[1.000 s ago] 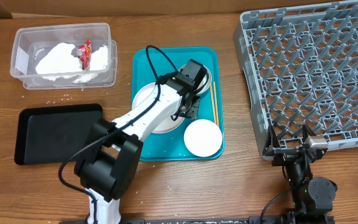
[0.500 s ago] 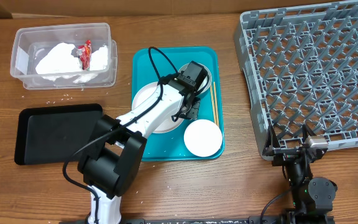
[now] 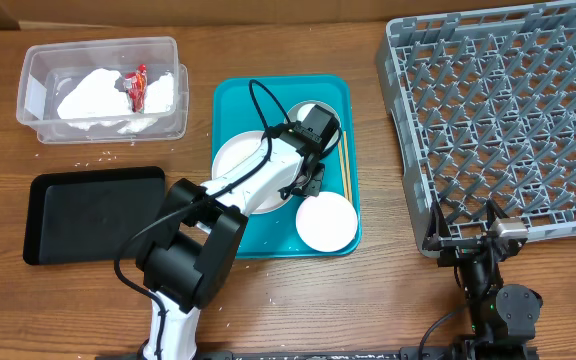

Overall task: Sort waste into correct bins and load items into the dishwasher
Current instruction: 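Reach the left gripper to the rice plate rim and grip it, then lift the rice plate and carry it left over the black tray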

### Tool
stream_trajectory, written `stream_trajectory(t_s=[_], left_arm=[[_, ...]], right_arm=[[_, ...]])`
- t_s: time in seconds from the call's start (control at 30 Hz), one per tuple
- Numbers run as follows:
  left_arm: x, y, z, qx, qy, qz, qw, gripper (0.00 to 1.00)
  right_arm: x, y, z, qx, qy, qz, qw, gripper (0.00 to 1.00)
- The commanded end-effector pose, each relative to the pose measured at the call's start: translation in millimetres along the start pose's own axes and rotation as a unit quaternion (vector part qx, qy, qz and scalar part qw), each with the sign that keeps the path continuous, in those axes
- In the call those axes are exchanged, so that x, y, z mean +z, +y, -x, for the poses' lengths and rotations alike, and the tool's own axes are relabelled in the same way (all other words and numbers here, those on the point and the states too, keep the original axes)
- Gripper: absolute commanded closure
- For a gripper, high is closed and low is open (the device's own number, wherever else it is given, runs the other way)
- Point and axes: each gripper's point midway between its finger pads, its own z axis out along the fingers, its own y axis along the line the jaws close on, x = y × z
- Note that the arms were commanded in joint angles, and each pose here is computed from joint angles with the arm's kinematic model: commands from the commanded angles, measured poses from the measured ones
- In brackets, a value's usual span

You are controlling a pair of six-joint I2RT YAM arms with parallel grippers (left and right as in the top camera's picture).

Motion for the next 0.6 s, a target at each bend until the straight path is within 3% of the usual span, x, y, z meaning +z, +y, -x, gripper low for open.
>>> stream_trajectory(t_s=[0.0,0.2,0.57], left_arm=[[12.8,5.1,-7.9,0.005,0.018,0.018,1.0,0.88],[4.1,5.2,-5.8,0.006,0.023,0.02,1.0,0.96],[-15.3,20.4,-1.2,-0.007,0.028,0.067,0.997,0.96]], right_arm=[[0.1,-0.4,-2.0,0.0,-0.001,-0.001,1.0,0.0],[0.1,-0.5,-2.0,0.0,-0.002,-0.001,1.0,0.0],[0.1,-0.4,-2.0,0.0,-0.001,-0.001,1.0,0.0]])
